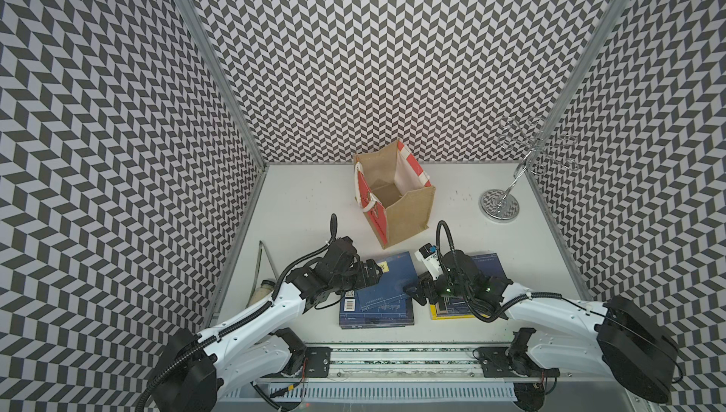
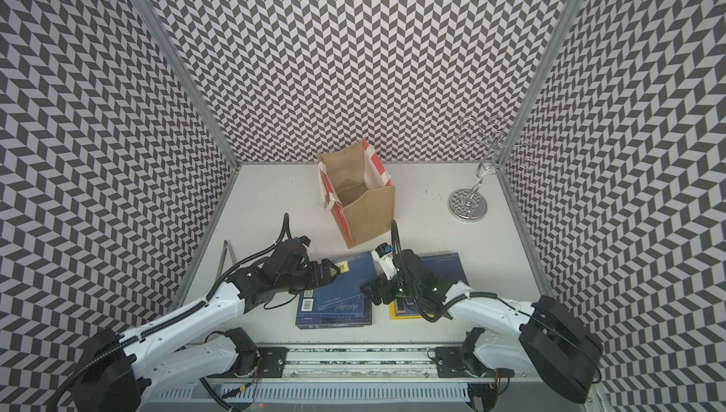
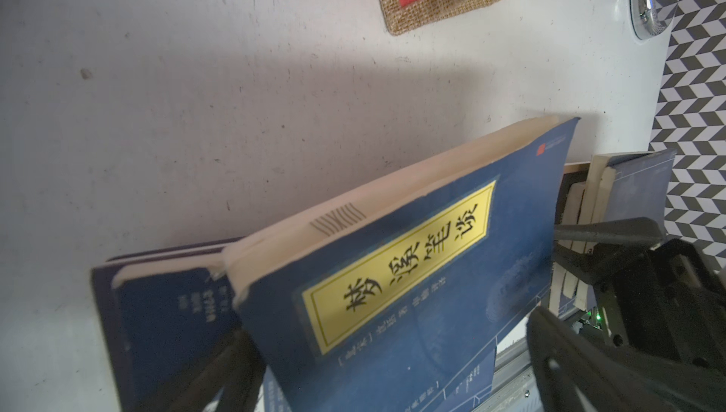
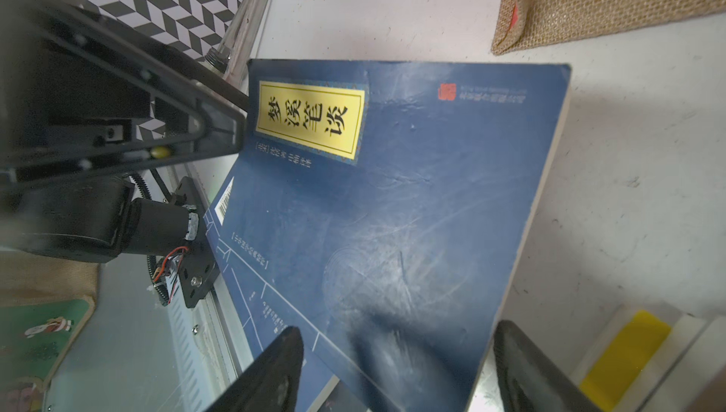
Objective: Put the books into the canvas bag
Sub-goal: Pick up the book from the book.
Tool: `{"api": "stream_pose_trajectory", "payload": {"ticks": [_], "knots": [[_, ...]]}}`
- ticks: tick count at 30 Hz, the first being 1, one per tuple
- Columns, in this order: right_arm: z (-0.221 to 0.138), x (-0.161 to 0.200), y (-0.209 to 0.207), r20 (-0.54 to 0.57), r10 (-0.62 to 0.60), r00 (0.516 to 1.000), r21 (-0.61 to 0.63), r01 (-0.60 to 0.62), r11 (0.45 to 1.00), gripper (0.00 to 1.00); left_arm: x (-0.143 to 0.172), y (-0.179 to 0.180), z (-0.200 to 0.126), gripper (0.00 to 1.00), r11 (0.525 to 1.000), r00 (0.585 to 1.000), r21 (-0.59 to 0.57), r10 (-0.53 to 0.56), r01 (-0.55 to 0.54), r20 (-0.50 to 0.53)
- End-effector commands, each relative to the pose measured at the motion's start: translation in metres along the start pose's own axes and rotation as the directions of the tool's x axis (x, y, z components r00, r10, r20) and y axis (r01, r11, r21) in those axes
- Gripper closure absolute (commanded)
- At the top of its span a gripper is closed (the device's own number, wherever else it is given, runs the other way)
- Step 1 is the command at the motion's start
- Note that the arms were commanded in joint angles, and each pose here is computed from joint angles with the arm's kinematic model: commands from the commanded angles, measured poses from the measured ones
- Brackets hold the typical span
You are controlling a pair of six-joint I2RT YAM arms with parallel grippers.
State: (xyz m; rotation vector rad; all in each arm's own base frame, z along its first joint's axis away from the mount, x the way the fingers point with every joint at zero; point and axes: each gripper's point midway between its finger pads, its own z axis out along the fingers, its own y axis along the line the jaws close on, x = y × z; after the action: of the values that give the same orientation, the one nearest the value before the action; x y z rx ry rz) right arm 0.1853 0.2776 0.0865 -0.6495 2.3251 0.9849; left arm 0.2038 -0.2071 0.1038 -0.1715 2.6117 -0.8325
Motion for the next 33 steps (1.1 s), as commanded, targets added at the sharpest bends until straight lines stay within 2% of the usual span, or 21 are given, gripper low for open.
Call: {"api": "stream_pose_trajectory", "payload": {"ticks": [1,13,28,33], "knots": [[0.003,-0.009,0.006,0.037,0.0,0.999,-0.05,0.001,0.999,0.24,0.005,0.011,0.005,0.01,1.0,1.0,-0.028,-0.013,0.014,0.002],[0.015,-0.005,0.008,-0.004,0.025,1.0,-0.1,-0.025,0.995,0.26,0.017,0.026,0.016,0.0,0.998,1.0,-0.055,-0.015,0.014,-0.026],[-0.012,-0.038,0.025,0.132,0.022,0.991,-0.156,-0.001,0.988,0.43,0.022,0.036,0.025,0.01,0.997,0.999,-0.075,0.009,-0.012,-0.04],[-0.015,-0.041,0.028,0.143,0.024,0.989,-0.175,0.002,0.985,0.48,0.022,0.034,0.028,0.0,0.998,0.999,-0.066,0.016,-0.019,-0.041]]}}
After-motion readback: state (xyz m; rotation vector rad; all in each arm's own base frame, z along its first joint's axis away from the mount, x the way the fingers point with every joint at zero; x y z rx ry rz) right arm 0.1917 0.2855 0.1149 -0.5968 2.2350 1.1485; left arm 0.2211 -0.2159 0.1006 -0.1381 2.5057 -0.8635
